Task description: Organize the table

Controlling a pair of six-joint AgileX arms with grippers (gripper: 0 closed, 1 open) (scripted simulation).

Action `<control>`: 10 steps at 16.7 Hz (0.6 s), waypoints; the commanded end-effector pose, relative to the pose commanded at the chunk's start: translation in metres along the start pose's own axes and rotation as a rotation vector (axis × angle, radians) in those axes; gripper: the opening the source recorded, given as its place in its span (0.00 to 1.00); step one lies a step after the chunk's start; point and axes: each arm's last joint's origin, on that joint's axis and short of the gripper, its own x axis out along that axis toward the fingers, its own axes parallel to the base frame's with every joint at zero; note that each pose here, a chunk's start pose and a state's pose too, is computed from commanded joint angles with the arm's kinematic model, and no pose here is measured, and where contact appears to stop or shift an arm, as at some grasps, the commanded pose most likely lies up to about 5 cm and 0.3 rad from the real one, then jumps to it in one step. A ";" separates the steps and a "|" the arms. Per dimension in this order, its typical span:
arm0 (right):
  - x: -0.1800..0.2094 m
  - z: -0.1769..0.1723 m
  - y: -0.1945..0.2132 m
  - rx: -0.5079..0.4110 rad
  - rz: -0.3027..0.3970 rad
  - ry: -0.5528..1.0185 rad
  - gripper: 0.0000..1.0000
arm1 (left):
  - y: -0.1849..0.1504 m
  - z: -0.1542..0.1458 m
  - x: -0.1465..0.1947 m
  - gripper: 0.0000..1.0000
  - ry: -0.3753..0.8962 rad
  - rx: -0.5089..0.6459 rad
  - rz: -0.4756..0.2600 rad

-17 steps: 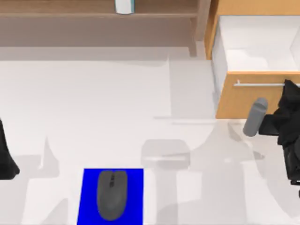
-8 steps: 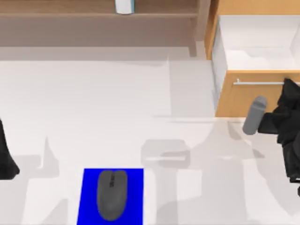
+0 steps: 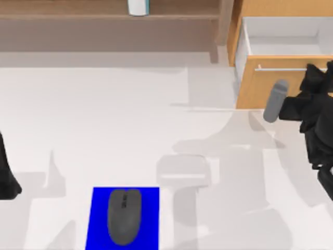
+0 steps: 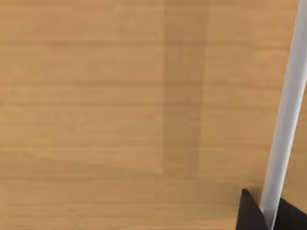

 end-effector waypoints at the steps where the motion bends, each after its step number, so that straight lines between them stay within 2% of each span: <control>1: 0.001 0.000 0.000 0.000 0.001 0.000 0.00 | 0.000 0.000 0.000 1.00 0.000 0.000 0.000; 6: 0.004 0.001 0.000 0.003 0.002 0.003 0.00 | 0.000 0.000 0.000 1.00 0.000 0.000 0.000; 10: 0.034 0.004 0.000 0.004 -0.001 0.004 0.00 | 0.000 0.000 0.000 1.00 0.000 0.000 0.000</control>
